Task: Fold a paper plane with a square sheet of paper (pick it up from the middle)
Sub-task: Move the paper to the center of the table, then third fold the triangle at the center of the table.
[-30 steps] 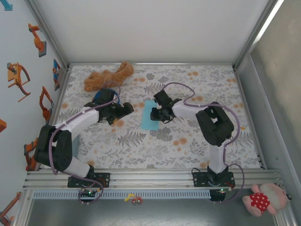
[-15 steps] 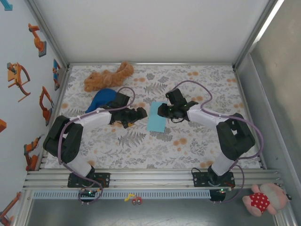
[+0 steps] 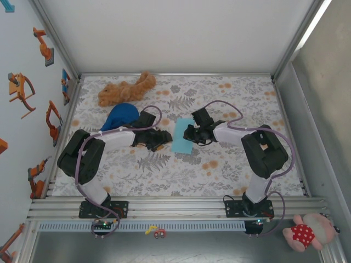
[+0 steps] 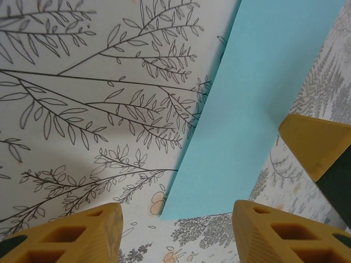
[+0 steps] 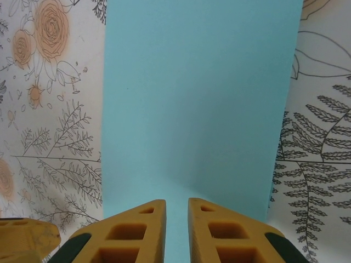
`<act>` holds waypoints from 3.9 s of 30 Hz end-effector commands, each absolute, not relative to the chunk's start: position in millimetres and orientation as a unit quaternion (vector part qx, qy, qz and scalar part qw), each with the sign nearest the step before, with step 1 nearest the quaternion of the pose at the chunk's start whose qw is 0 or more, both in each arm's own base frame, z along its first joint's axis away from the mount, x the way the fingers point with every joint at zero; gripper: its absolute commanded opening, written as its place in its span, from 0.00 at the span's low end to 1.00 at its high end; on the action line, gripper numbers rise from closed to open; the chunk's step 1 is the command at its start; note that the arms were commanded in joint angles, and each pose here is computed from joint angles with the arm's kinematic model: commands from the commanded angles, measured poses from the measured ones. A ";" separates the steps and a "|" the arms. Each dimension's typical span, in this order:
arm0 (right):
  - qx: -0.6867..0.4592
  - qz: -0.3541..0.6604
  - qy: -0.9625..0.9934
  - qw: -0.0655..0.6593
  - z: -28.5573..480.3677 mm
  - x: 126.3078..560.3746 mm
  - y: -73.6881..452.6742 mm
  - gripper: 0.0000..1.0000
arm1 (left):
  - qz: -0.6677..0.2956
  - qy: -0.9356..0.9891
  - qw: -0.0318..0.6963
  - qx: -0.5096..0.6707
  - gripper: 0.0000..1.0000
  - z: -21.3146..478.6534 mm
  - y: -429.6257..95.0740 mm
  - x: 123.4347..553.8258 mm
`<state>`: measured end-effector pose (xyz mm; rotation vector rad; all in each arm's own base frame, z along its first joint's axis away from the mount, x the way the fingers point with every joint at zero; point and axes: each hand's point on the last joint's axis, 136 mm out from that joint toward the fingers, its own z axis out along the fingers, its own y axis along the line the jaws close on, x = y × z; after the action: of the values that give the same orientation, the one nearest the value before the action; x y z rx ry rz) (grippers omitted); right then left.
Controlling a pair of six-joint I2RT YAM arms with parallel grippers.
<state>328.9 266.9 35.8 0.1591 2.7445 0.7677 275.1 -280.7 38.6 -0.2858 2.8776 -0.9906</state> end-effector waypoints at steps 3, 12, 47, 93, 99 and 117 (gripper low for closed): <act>0.080 0.239 0.960 0.121 14.8 324.1 251.0 0.18 | -0.337 0.938 0.013 -0.081 0.49 35.9 -292.0 267.4; 0.096 0.227 0.966 0.081 -9.3 306.0 240.6 0.18 | -0.339 0.939 -0.009 -0.062 0.41 30.7 -302.3 263.3; 0.105 0.241 0.961 0.082 -10.4 305.5 236.2 0.16 | -0.400 0.916 -0.025 -0.032 0.34 45.6 -333.0 294.8; -0.265 0.164 0.904 0.293 92.1 285.9 278.8 0.47 | -0.408 0.906 -0.066 -0.097 0.00 47.3 -332.0 317.1; -0.320 0.139 0.892 0.288 76.7 275.1 302.7 0.51 | -0.407 0.905 -0.068 -0.102 0.00 47.0 -331.4 317.4; -0.321 0.046 0.887 0.330 67.3 294.9 295.1 0.35 | -0.409 0.903 -0.072 -0.108 0.00 48.3 -329.0 317.5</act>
<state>282.5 295.2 49.2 -0.8876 2.3774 0.1538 317.0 -327.8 28.5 -0.3483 2.9913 -1.3034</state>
